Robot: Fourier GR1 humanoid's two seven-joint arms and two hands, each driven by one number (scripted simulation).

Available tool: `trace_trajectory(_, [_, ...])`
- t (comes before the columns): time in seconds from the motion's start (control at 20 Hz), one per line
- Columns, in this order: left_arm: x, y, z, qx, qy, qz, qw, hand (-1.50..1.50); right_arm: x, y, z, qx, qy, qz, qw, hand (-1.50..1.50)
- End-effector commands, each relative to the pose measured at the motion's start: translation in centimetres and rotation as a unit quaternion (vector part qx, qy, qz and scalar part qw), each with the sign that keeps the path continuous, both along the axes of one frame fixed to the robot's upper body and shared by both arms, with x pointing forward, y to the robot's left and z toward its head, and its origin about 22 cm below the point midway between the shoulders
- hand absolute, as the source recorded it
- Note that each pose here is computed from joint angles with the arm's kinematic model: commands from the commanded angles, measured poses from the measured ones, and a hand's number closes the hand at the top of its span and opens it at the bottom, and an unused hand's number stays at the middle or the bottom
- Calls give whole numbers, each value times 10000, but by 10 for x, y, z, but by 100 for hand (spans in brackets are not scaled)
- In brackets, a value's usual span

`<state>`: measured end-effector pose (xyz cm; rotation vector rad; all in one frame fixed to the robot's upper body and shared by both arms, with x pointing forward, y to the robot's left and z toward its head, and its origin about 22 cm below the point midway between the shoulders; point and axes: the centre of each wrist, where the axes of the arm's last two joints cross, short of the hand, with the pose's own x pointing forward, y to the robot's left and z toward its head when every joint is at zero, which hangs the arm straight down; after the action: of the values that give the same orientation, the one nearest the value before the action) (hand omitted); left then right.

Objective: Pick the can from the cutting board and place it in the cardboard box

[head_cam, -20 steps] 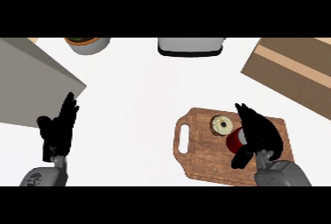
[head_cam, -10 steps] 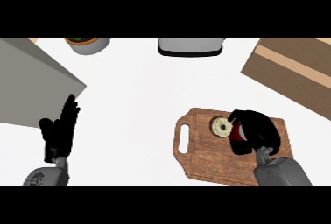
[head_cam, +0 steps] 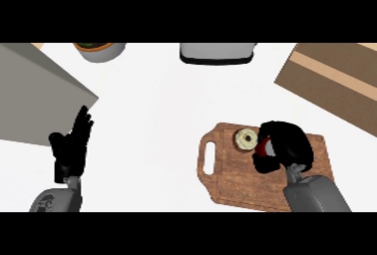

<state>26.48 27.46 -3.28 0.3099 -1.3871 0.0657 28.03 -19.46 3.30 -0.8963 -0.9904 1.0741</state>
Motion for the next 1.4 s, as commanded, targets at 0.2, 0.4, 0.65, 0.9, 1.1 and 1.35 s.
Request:
trace_trajectory(0.2, [4,1,8,-11,71,13,10000,0,5,8,-27,-165,55,186,9997,150])
trace_trajectory(0.4, [10,8,25,3,-22,-32,10000,0,3,-3,16,-138,-508,279,9982,150])
trace_trajectory(0.65, [-16,-9,3,-44,12,-53,10000,0,-19,-1,83,-5,-1243,392,9915,150])
trace_trajectory(0.9, [-9,-1,-1,-1,52,22,10000,0,-47,-10,138,323,-2064,150,9778,150])
trace_trajectory(1.1, [-7,17,-2,23,89,51,9999,0,-50,-42,186,249,-2321,-39,9724,150])
trace_trajectory(1.35, [1,-4,13,38,6,-1,10000,0,-24,-66,192,-135,-2460,-558,9676,150])
